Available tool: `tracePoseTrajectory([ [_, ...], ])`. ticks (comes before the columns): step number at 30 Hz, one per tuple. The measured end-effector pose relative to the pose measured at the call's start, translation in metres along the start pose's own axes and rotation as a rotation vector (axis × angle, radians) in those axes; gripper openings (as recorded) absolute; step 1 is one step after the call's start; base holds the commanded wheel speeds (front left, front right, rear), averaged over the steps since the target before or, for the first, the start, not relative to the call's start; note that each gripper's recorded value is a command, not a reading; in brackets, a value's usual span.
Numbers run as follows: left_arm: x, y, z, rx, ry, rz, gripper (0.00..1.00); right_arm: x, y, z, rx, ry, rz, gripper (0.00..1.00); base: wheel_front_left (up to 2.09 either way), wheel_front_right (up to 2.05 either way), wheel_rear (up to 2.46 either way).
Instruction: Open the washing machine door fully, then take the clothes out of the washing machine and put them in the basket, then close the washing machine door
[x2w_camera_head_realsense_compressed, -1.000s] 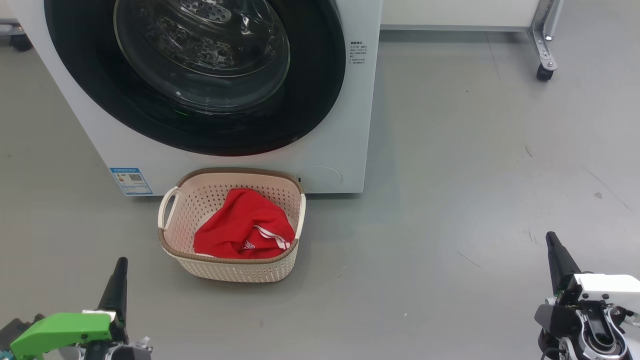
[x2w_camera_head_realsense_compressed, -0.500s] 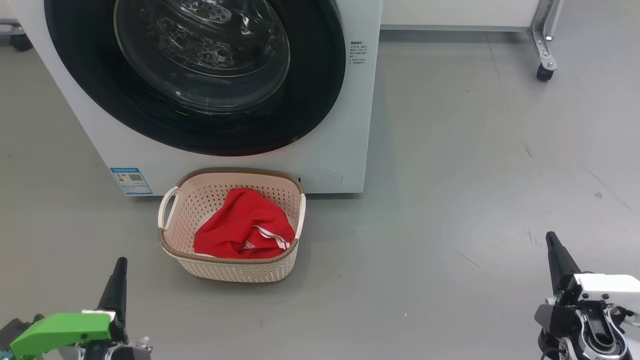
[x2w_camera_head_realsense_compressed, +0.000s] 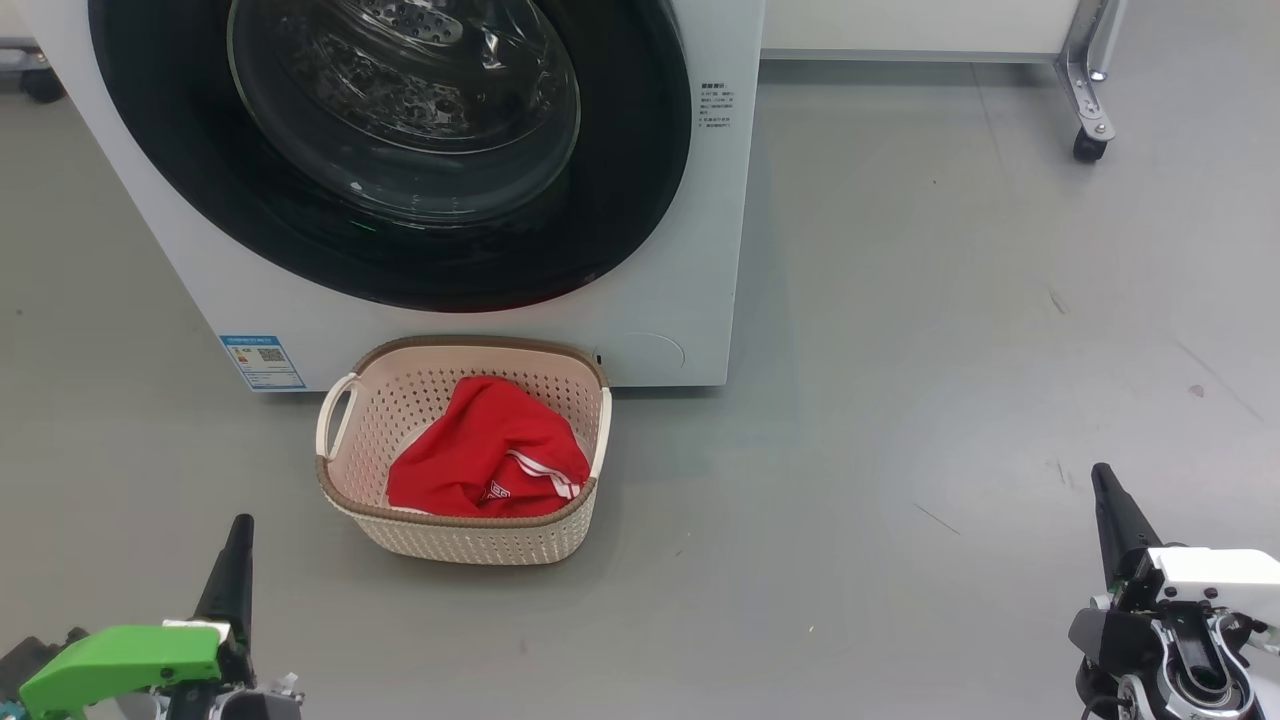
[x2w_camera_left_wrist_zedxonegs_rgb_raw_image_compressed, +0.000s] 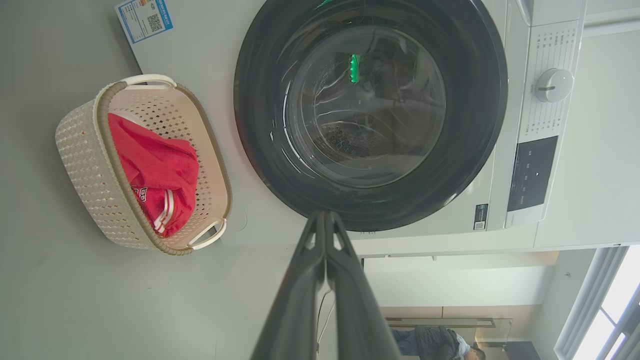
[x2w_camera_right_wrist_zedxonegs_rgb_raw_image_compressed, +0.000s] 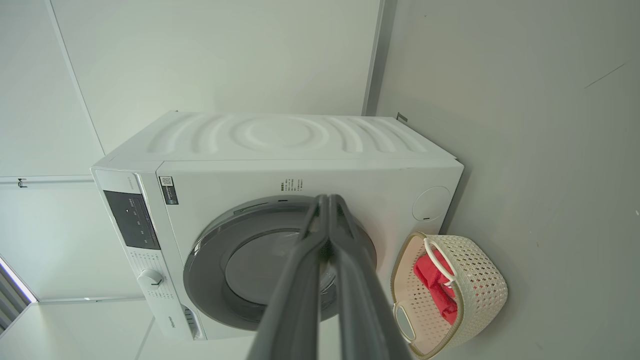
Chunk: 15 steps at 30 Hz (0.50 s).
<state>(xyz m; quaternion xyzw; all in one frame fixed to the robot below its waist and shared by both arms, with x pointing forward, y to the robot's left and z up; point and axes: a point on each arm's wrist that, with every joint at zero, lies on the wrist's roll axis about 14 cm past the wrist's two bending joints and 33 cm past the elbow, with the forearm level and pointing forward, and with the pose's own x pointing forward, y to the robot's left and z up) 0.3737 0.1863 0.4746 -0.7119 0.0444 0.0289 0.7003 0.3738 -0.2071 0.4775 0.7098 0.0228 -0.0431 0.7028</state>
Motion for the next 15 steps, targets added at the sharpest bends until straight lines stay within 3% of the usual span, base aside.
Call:
tracePoseTrajectory([
  [15, 0.0000, -0.0002, 0.0002, 0.000, -0.001, -0.001, 0.00, 0.0000, 0.0000, -0.0001, 0.000, 0.000, 0.000, 0.00, 0.00, 0.00, 0.00],
])
